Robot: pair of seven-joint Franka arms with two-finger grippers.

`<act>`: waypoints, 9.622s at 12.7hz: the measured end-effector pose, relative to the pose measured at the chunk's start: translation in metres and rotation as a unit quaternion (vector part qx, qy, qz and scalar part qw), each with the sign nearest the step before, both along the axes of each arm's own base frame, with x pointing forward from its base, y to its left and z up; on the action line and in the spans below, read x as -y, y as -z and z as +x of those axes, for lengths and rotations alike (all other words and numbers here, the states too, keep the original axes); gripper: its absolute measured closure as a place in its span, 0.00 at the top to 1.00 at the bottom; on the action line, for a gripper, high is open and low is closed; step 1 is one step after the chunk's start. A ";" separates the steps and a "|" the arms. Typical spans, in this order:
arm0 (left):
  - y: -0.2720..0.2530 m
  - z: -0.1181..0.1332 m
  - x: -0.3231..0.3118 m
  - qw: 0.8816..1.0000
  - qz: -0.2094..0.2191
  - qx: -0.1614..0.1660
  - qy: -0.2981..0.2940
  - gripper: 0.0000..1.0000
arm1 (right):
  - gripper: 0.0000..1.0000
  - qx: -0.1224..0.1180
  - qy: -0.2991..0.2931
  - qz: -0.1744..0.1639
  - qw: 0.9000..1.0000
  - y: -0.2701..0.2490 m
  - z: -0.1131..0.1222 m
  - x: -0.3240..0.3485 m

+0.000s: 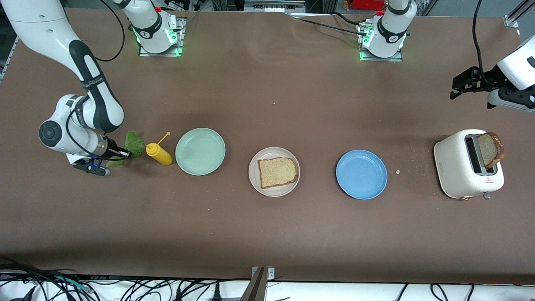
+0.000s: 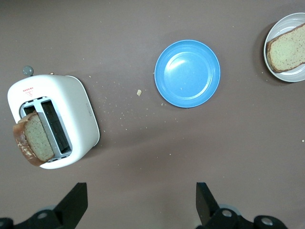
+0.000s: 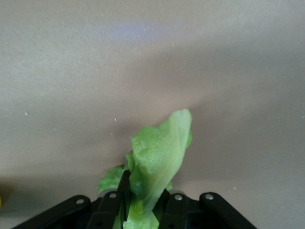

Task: Make sandwich in beige plate with both arms
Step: 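Carry the lettuce leaf with the right gripper over the bread slice, then lower the lettuce onto the bread and open the right gripper, then return the right gripper to rest while the left gripper reaches the toaster, then grasp the toasted bread slice with the left gripper and lift it out, then carry the bread slice with the left gripper over the beige plate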

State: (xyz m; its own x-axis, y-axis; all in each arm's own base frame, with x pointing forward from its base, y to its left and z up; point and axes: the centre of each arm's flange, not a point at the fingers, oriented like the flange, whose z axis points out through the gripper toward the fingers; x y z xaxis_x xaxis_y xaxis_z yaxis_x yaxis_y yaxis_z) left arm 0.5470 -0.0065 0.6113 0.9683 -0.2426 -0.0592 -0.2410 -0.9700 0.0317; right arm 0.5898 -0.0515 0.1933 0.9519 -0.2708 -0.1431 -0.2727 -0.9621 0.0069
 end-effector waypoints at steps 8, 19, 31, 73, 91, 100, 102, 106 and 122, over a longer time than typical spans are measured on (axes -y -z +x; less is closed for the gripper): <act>0.001 0.001 0.000 1.000 0.000 -0.001 0.000 1.00 | 0.16 0.007 -0.047 -0.024 0.999 -0.128 0.036 -0.019; -0.006 0.003 0.002 1.000 0.005 0.008 0.003 1.00 | 0.16 0.034 -0.125 0.053 0.990 -0.280 0.029 -0.169; -0.004 0.004 0.006 1.000 0.005 0.006 0.006 1.00 | 0.16 0.124 -0.196 0.146 0.962 -0.170 0.016 -0.397; 0.008 0.023 -0.009 0.999 0.005 0.031 -0.007 1.00 | 1.00 0.070 -0.251 0.144 0.955 -0.106 0.029 -0.349; 0.225 0.078 -0.215 0.990 0.058 -0.040 -0.126 1.00 | 1.00 0.033 -0.171 0.030 0.984 -0.287 0.021 -0.074; 0.247 0.055 -0.231 0.986 0.047 -0.082 -0.137 0.18 | 1.00 -0.008 -0.176 0.038 0.984 -0.331 -0.012 -0.080; 0.241 0.056 -0.232 0.986 0.048 -0.077 -0.137 0.11 | 1.00 -0.005 -0.173 0.037 0.984 -0.335 -0.011 -0.078; 0.184 0.059 -0.221 0.987 0.048 -0.071 -0.133 0.08 | 1.00 0.014 -0.166 0.033 0.986 -0.351 -0.007 -0.072; 0.216 0.099 0.223 0.943 -0.293 -0.150 0.056 0.08 | 1.00 0.020 -0.144 0.029 0.989 -0.363 -0.007 -0.047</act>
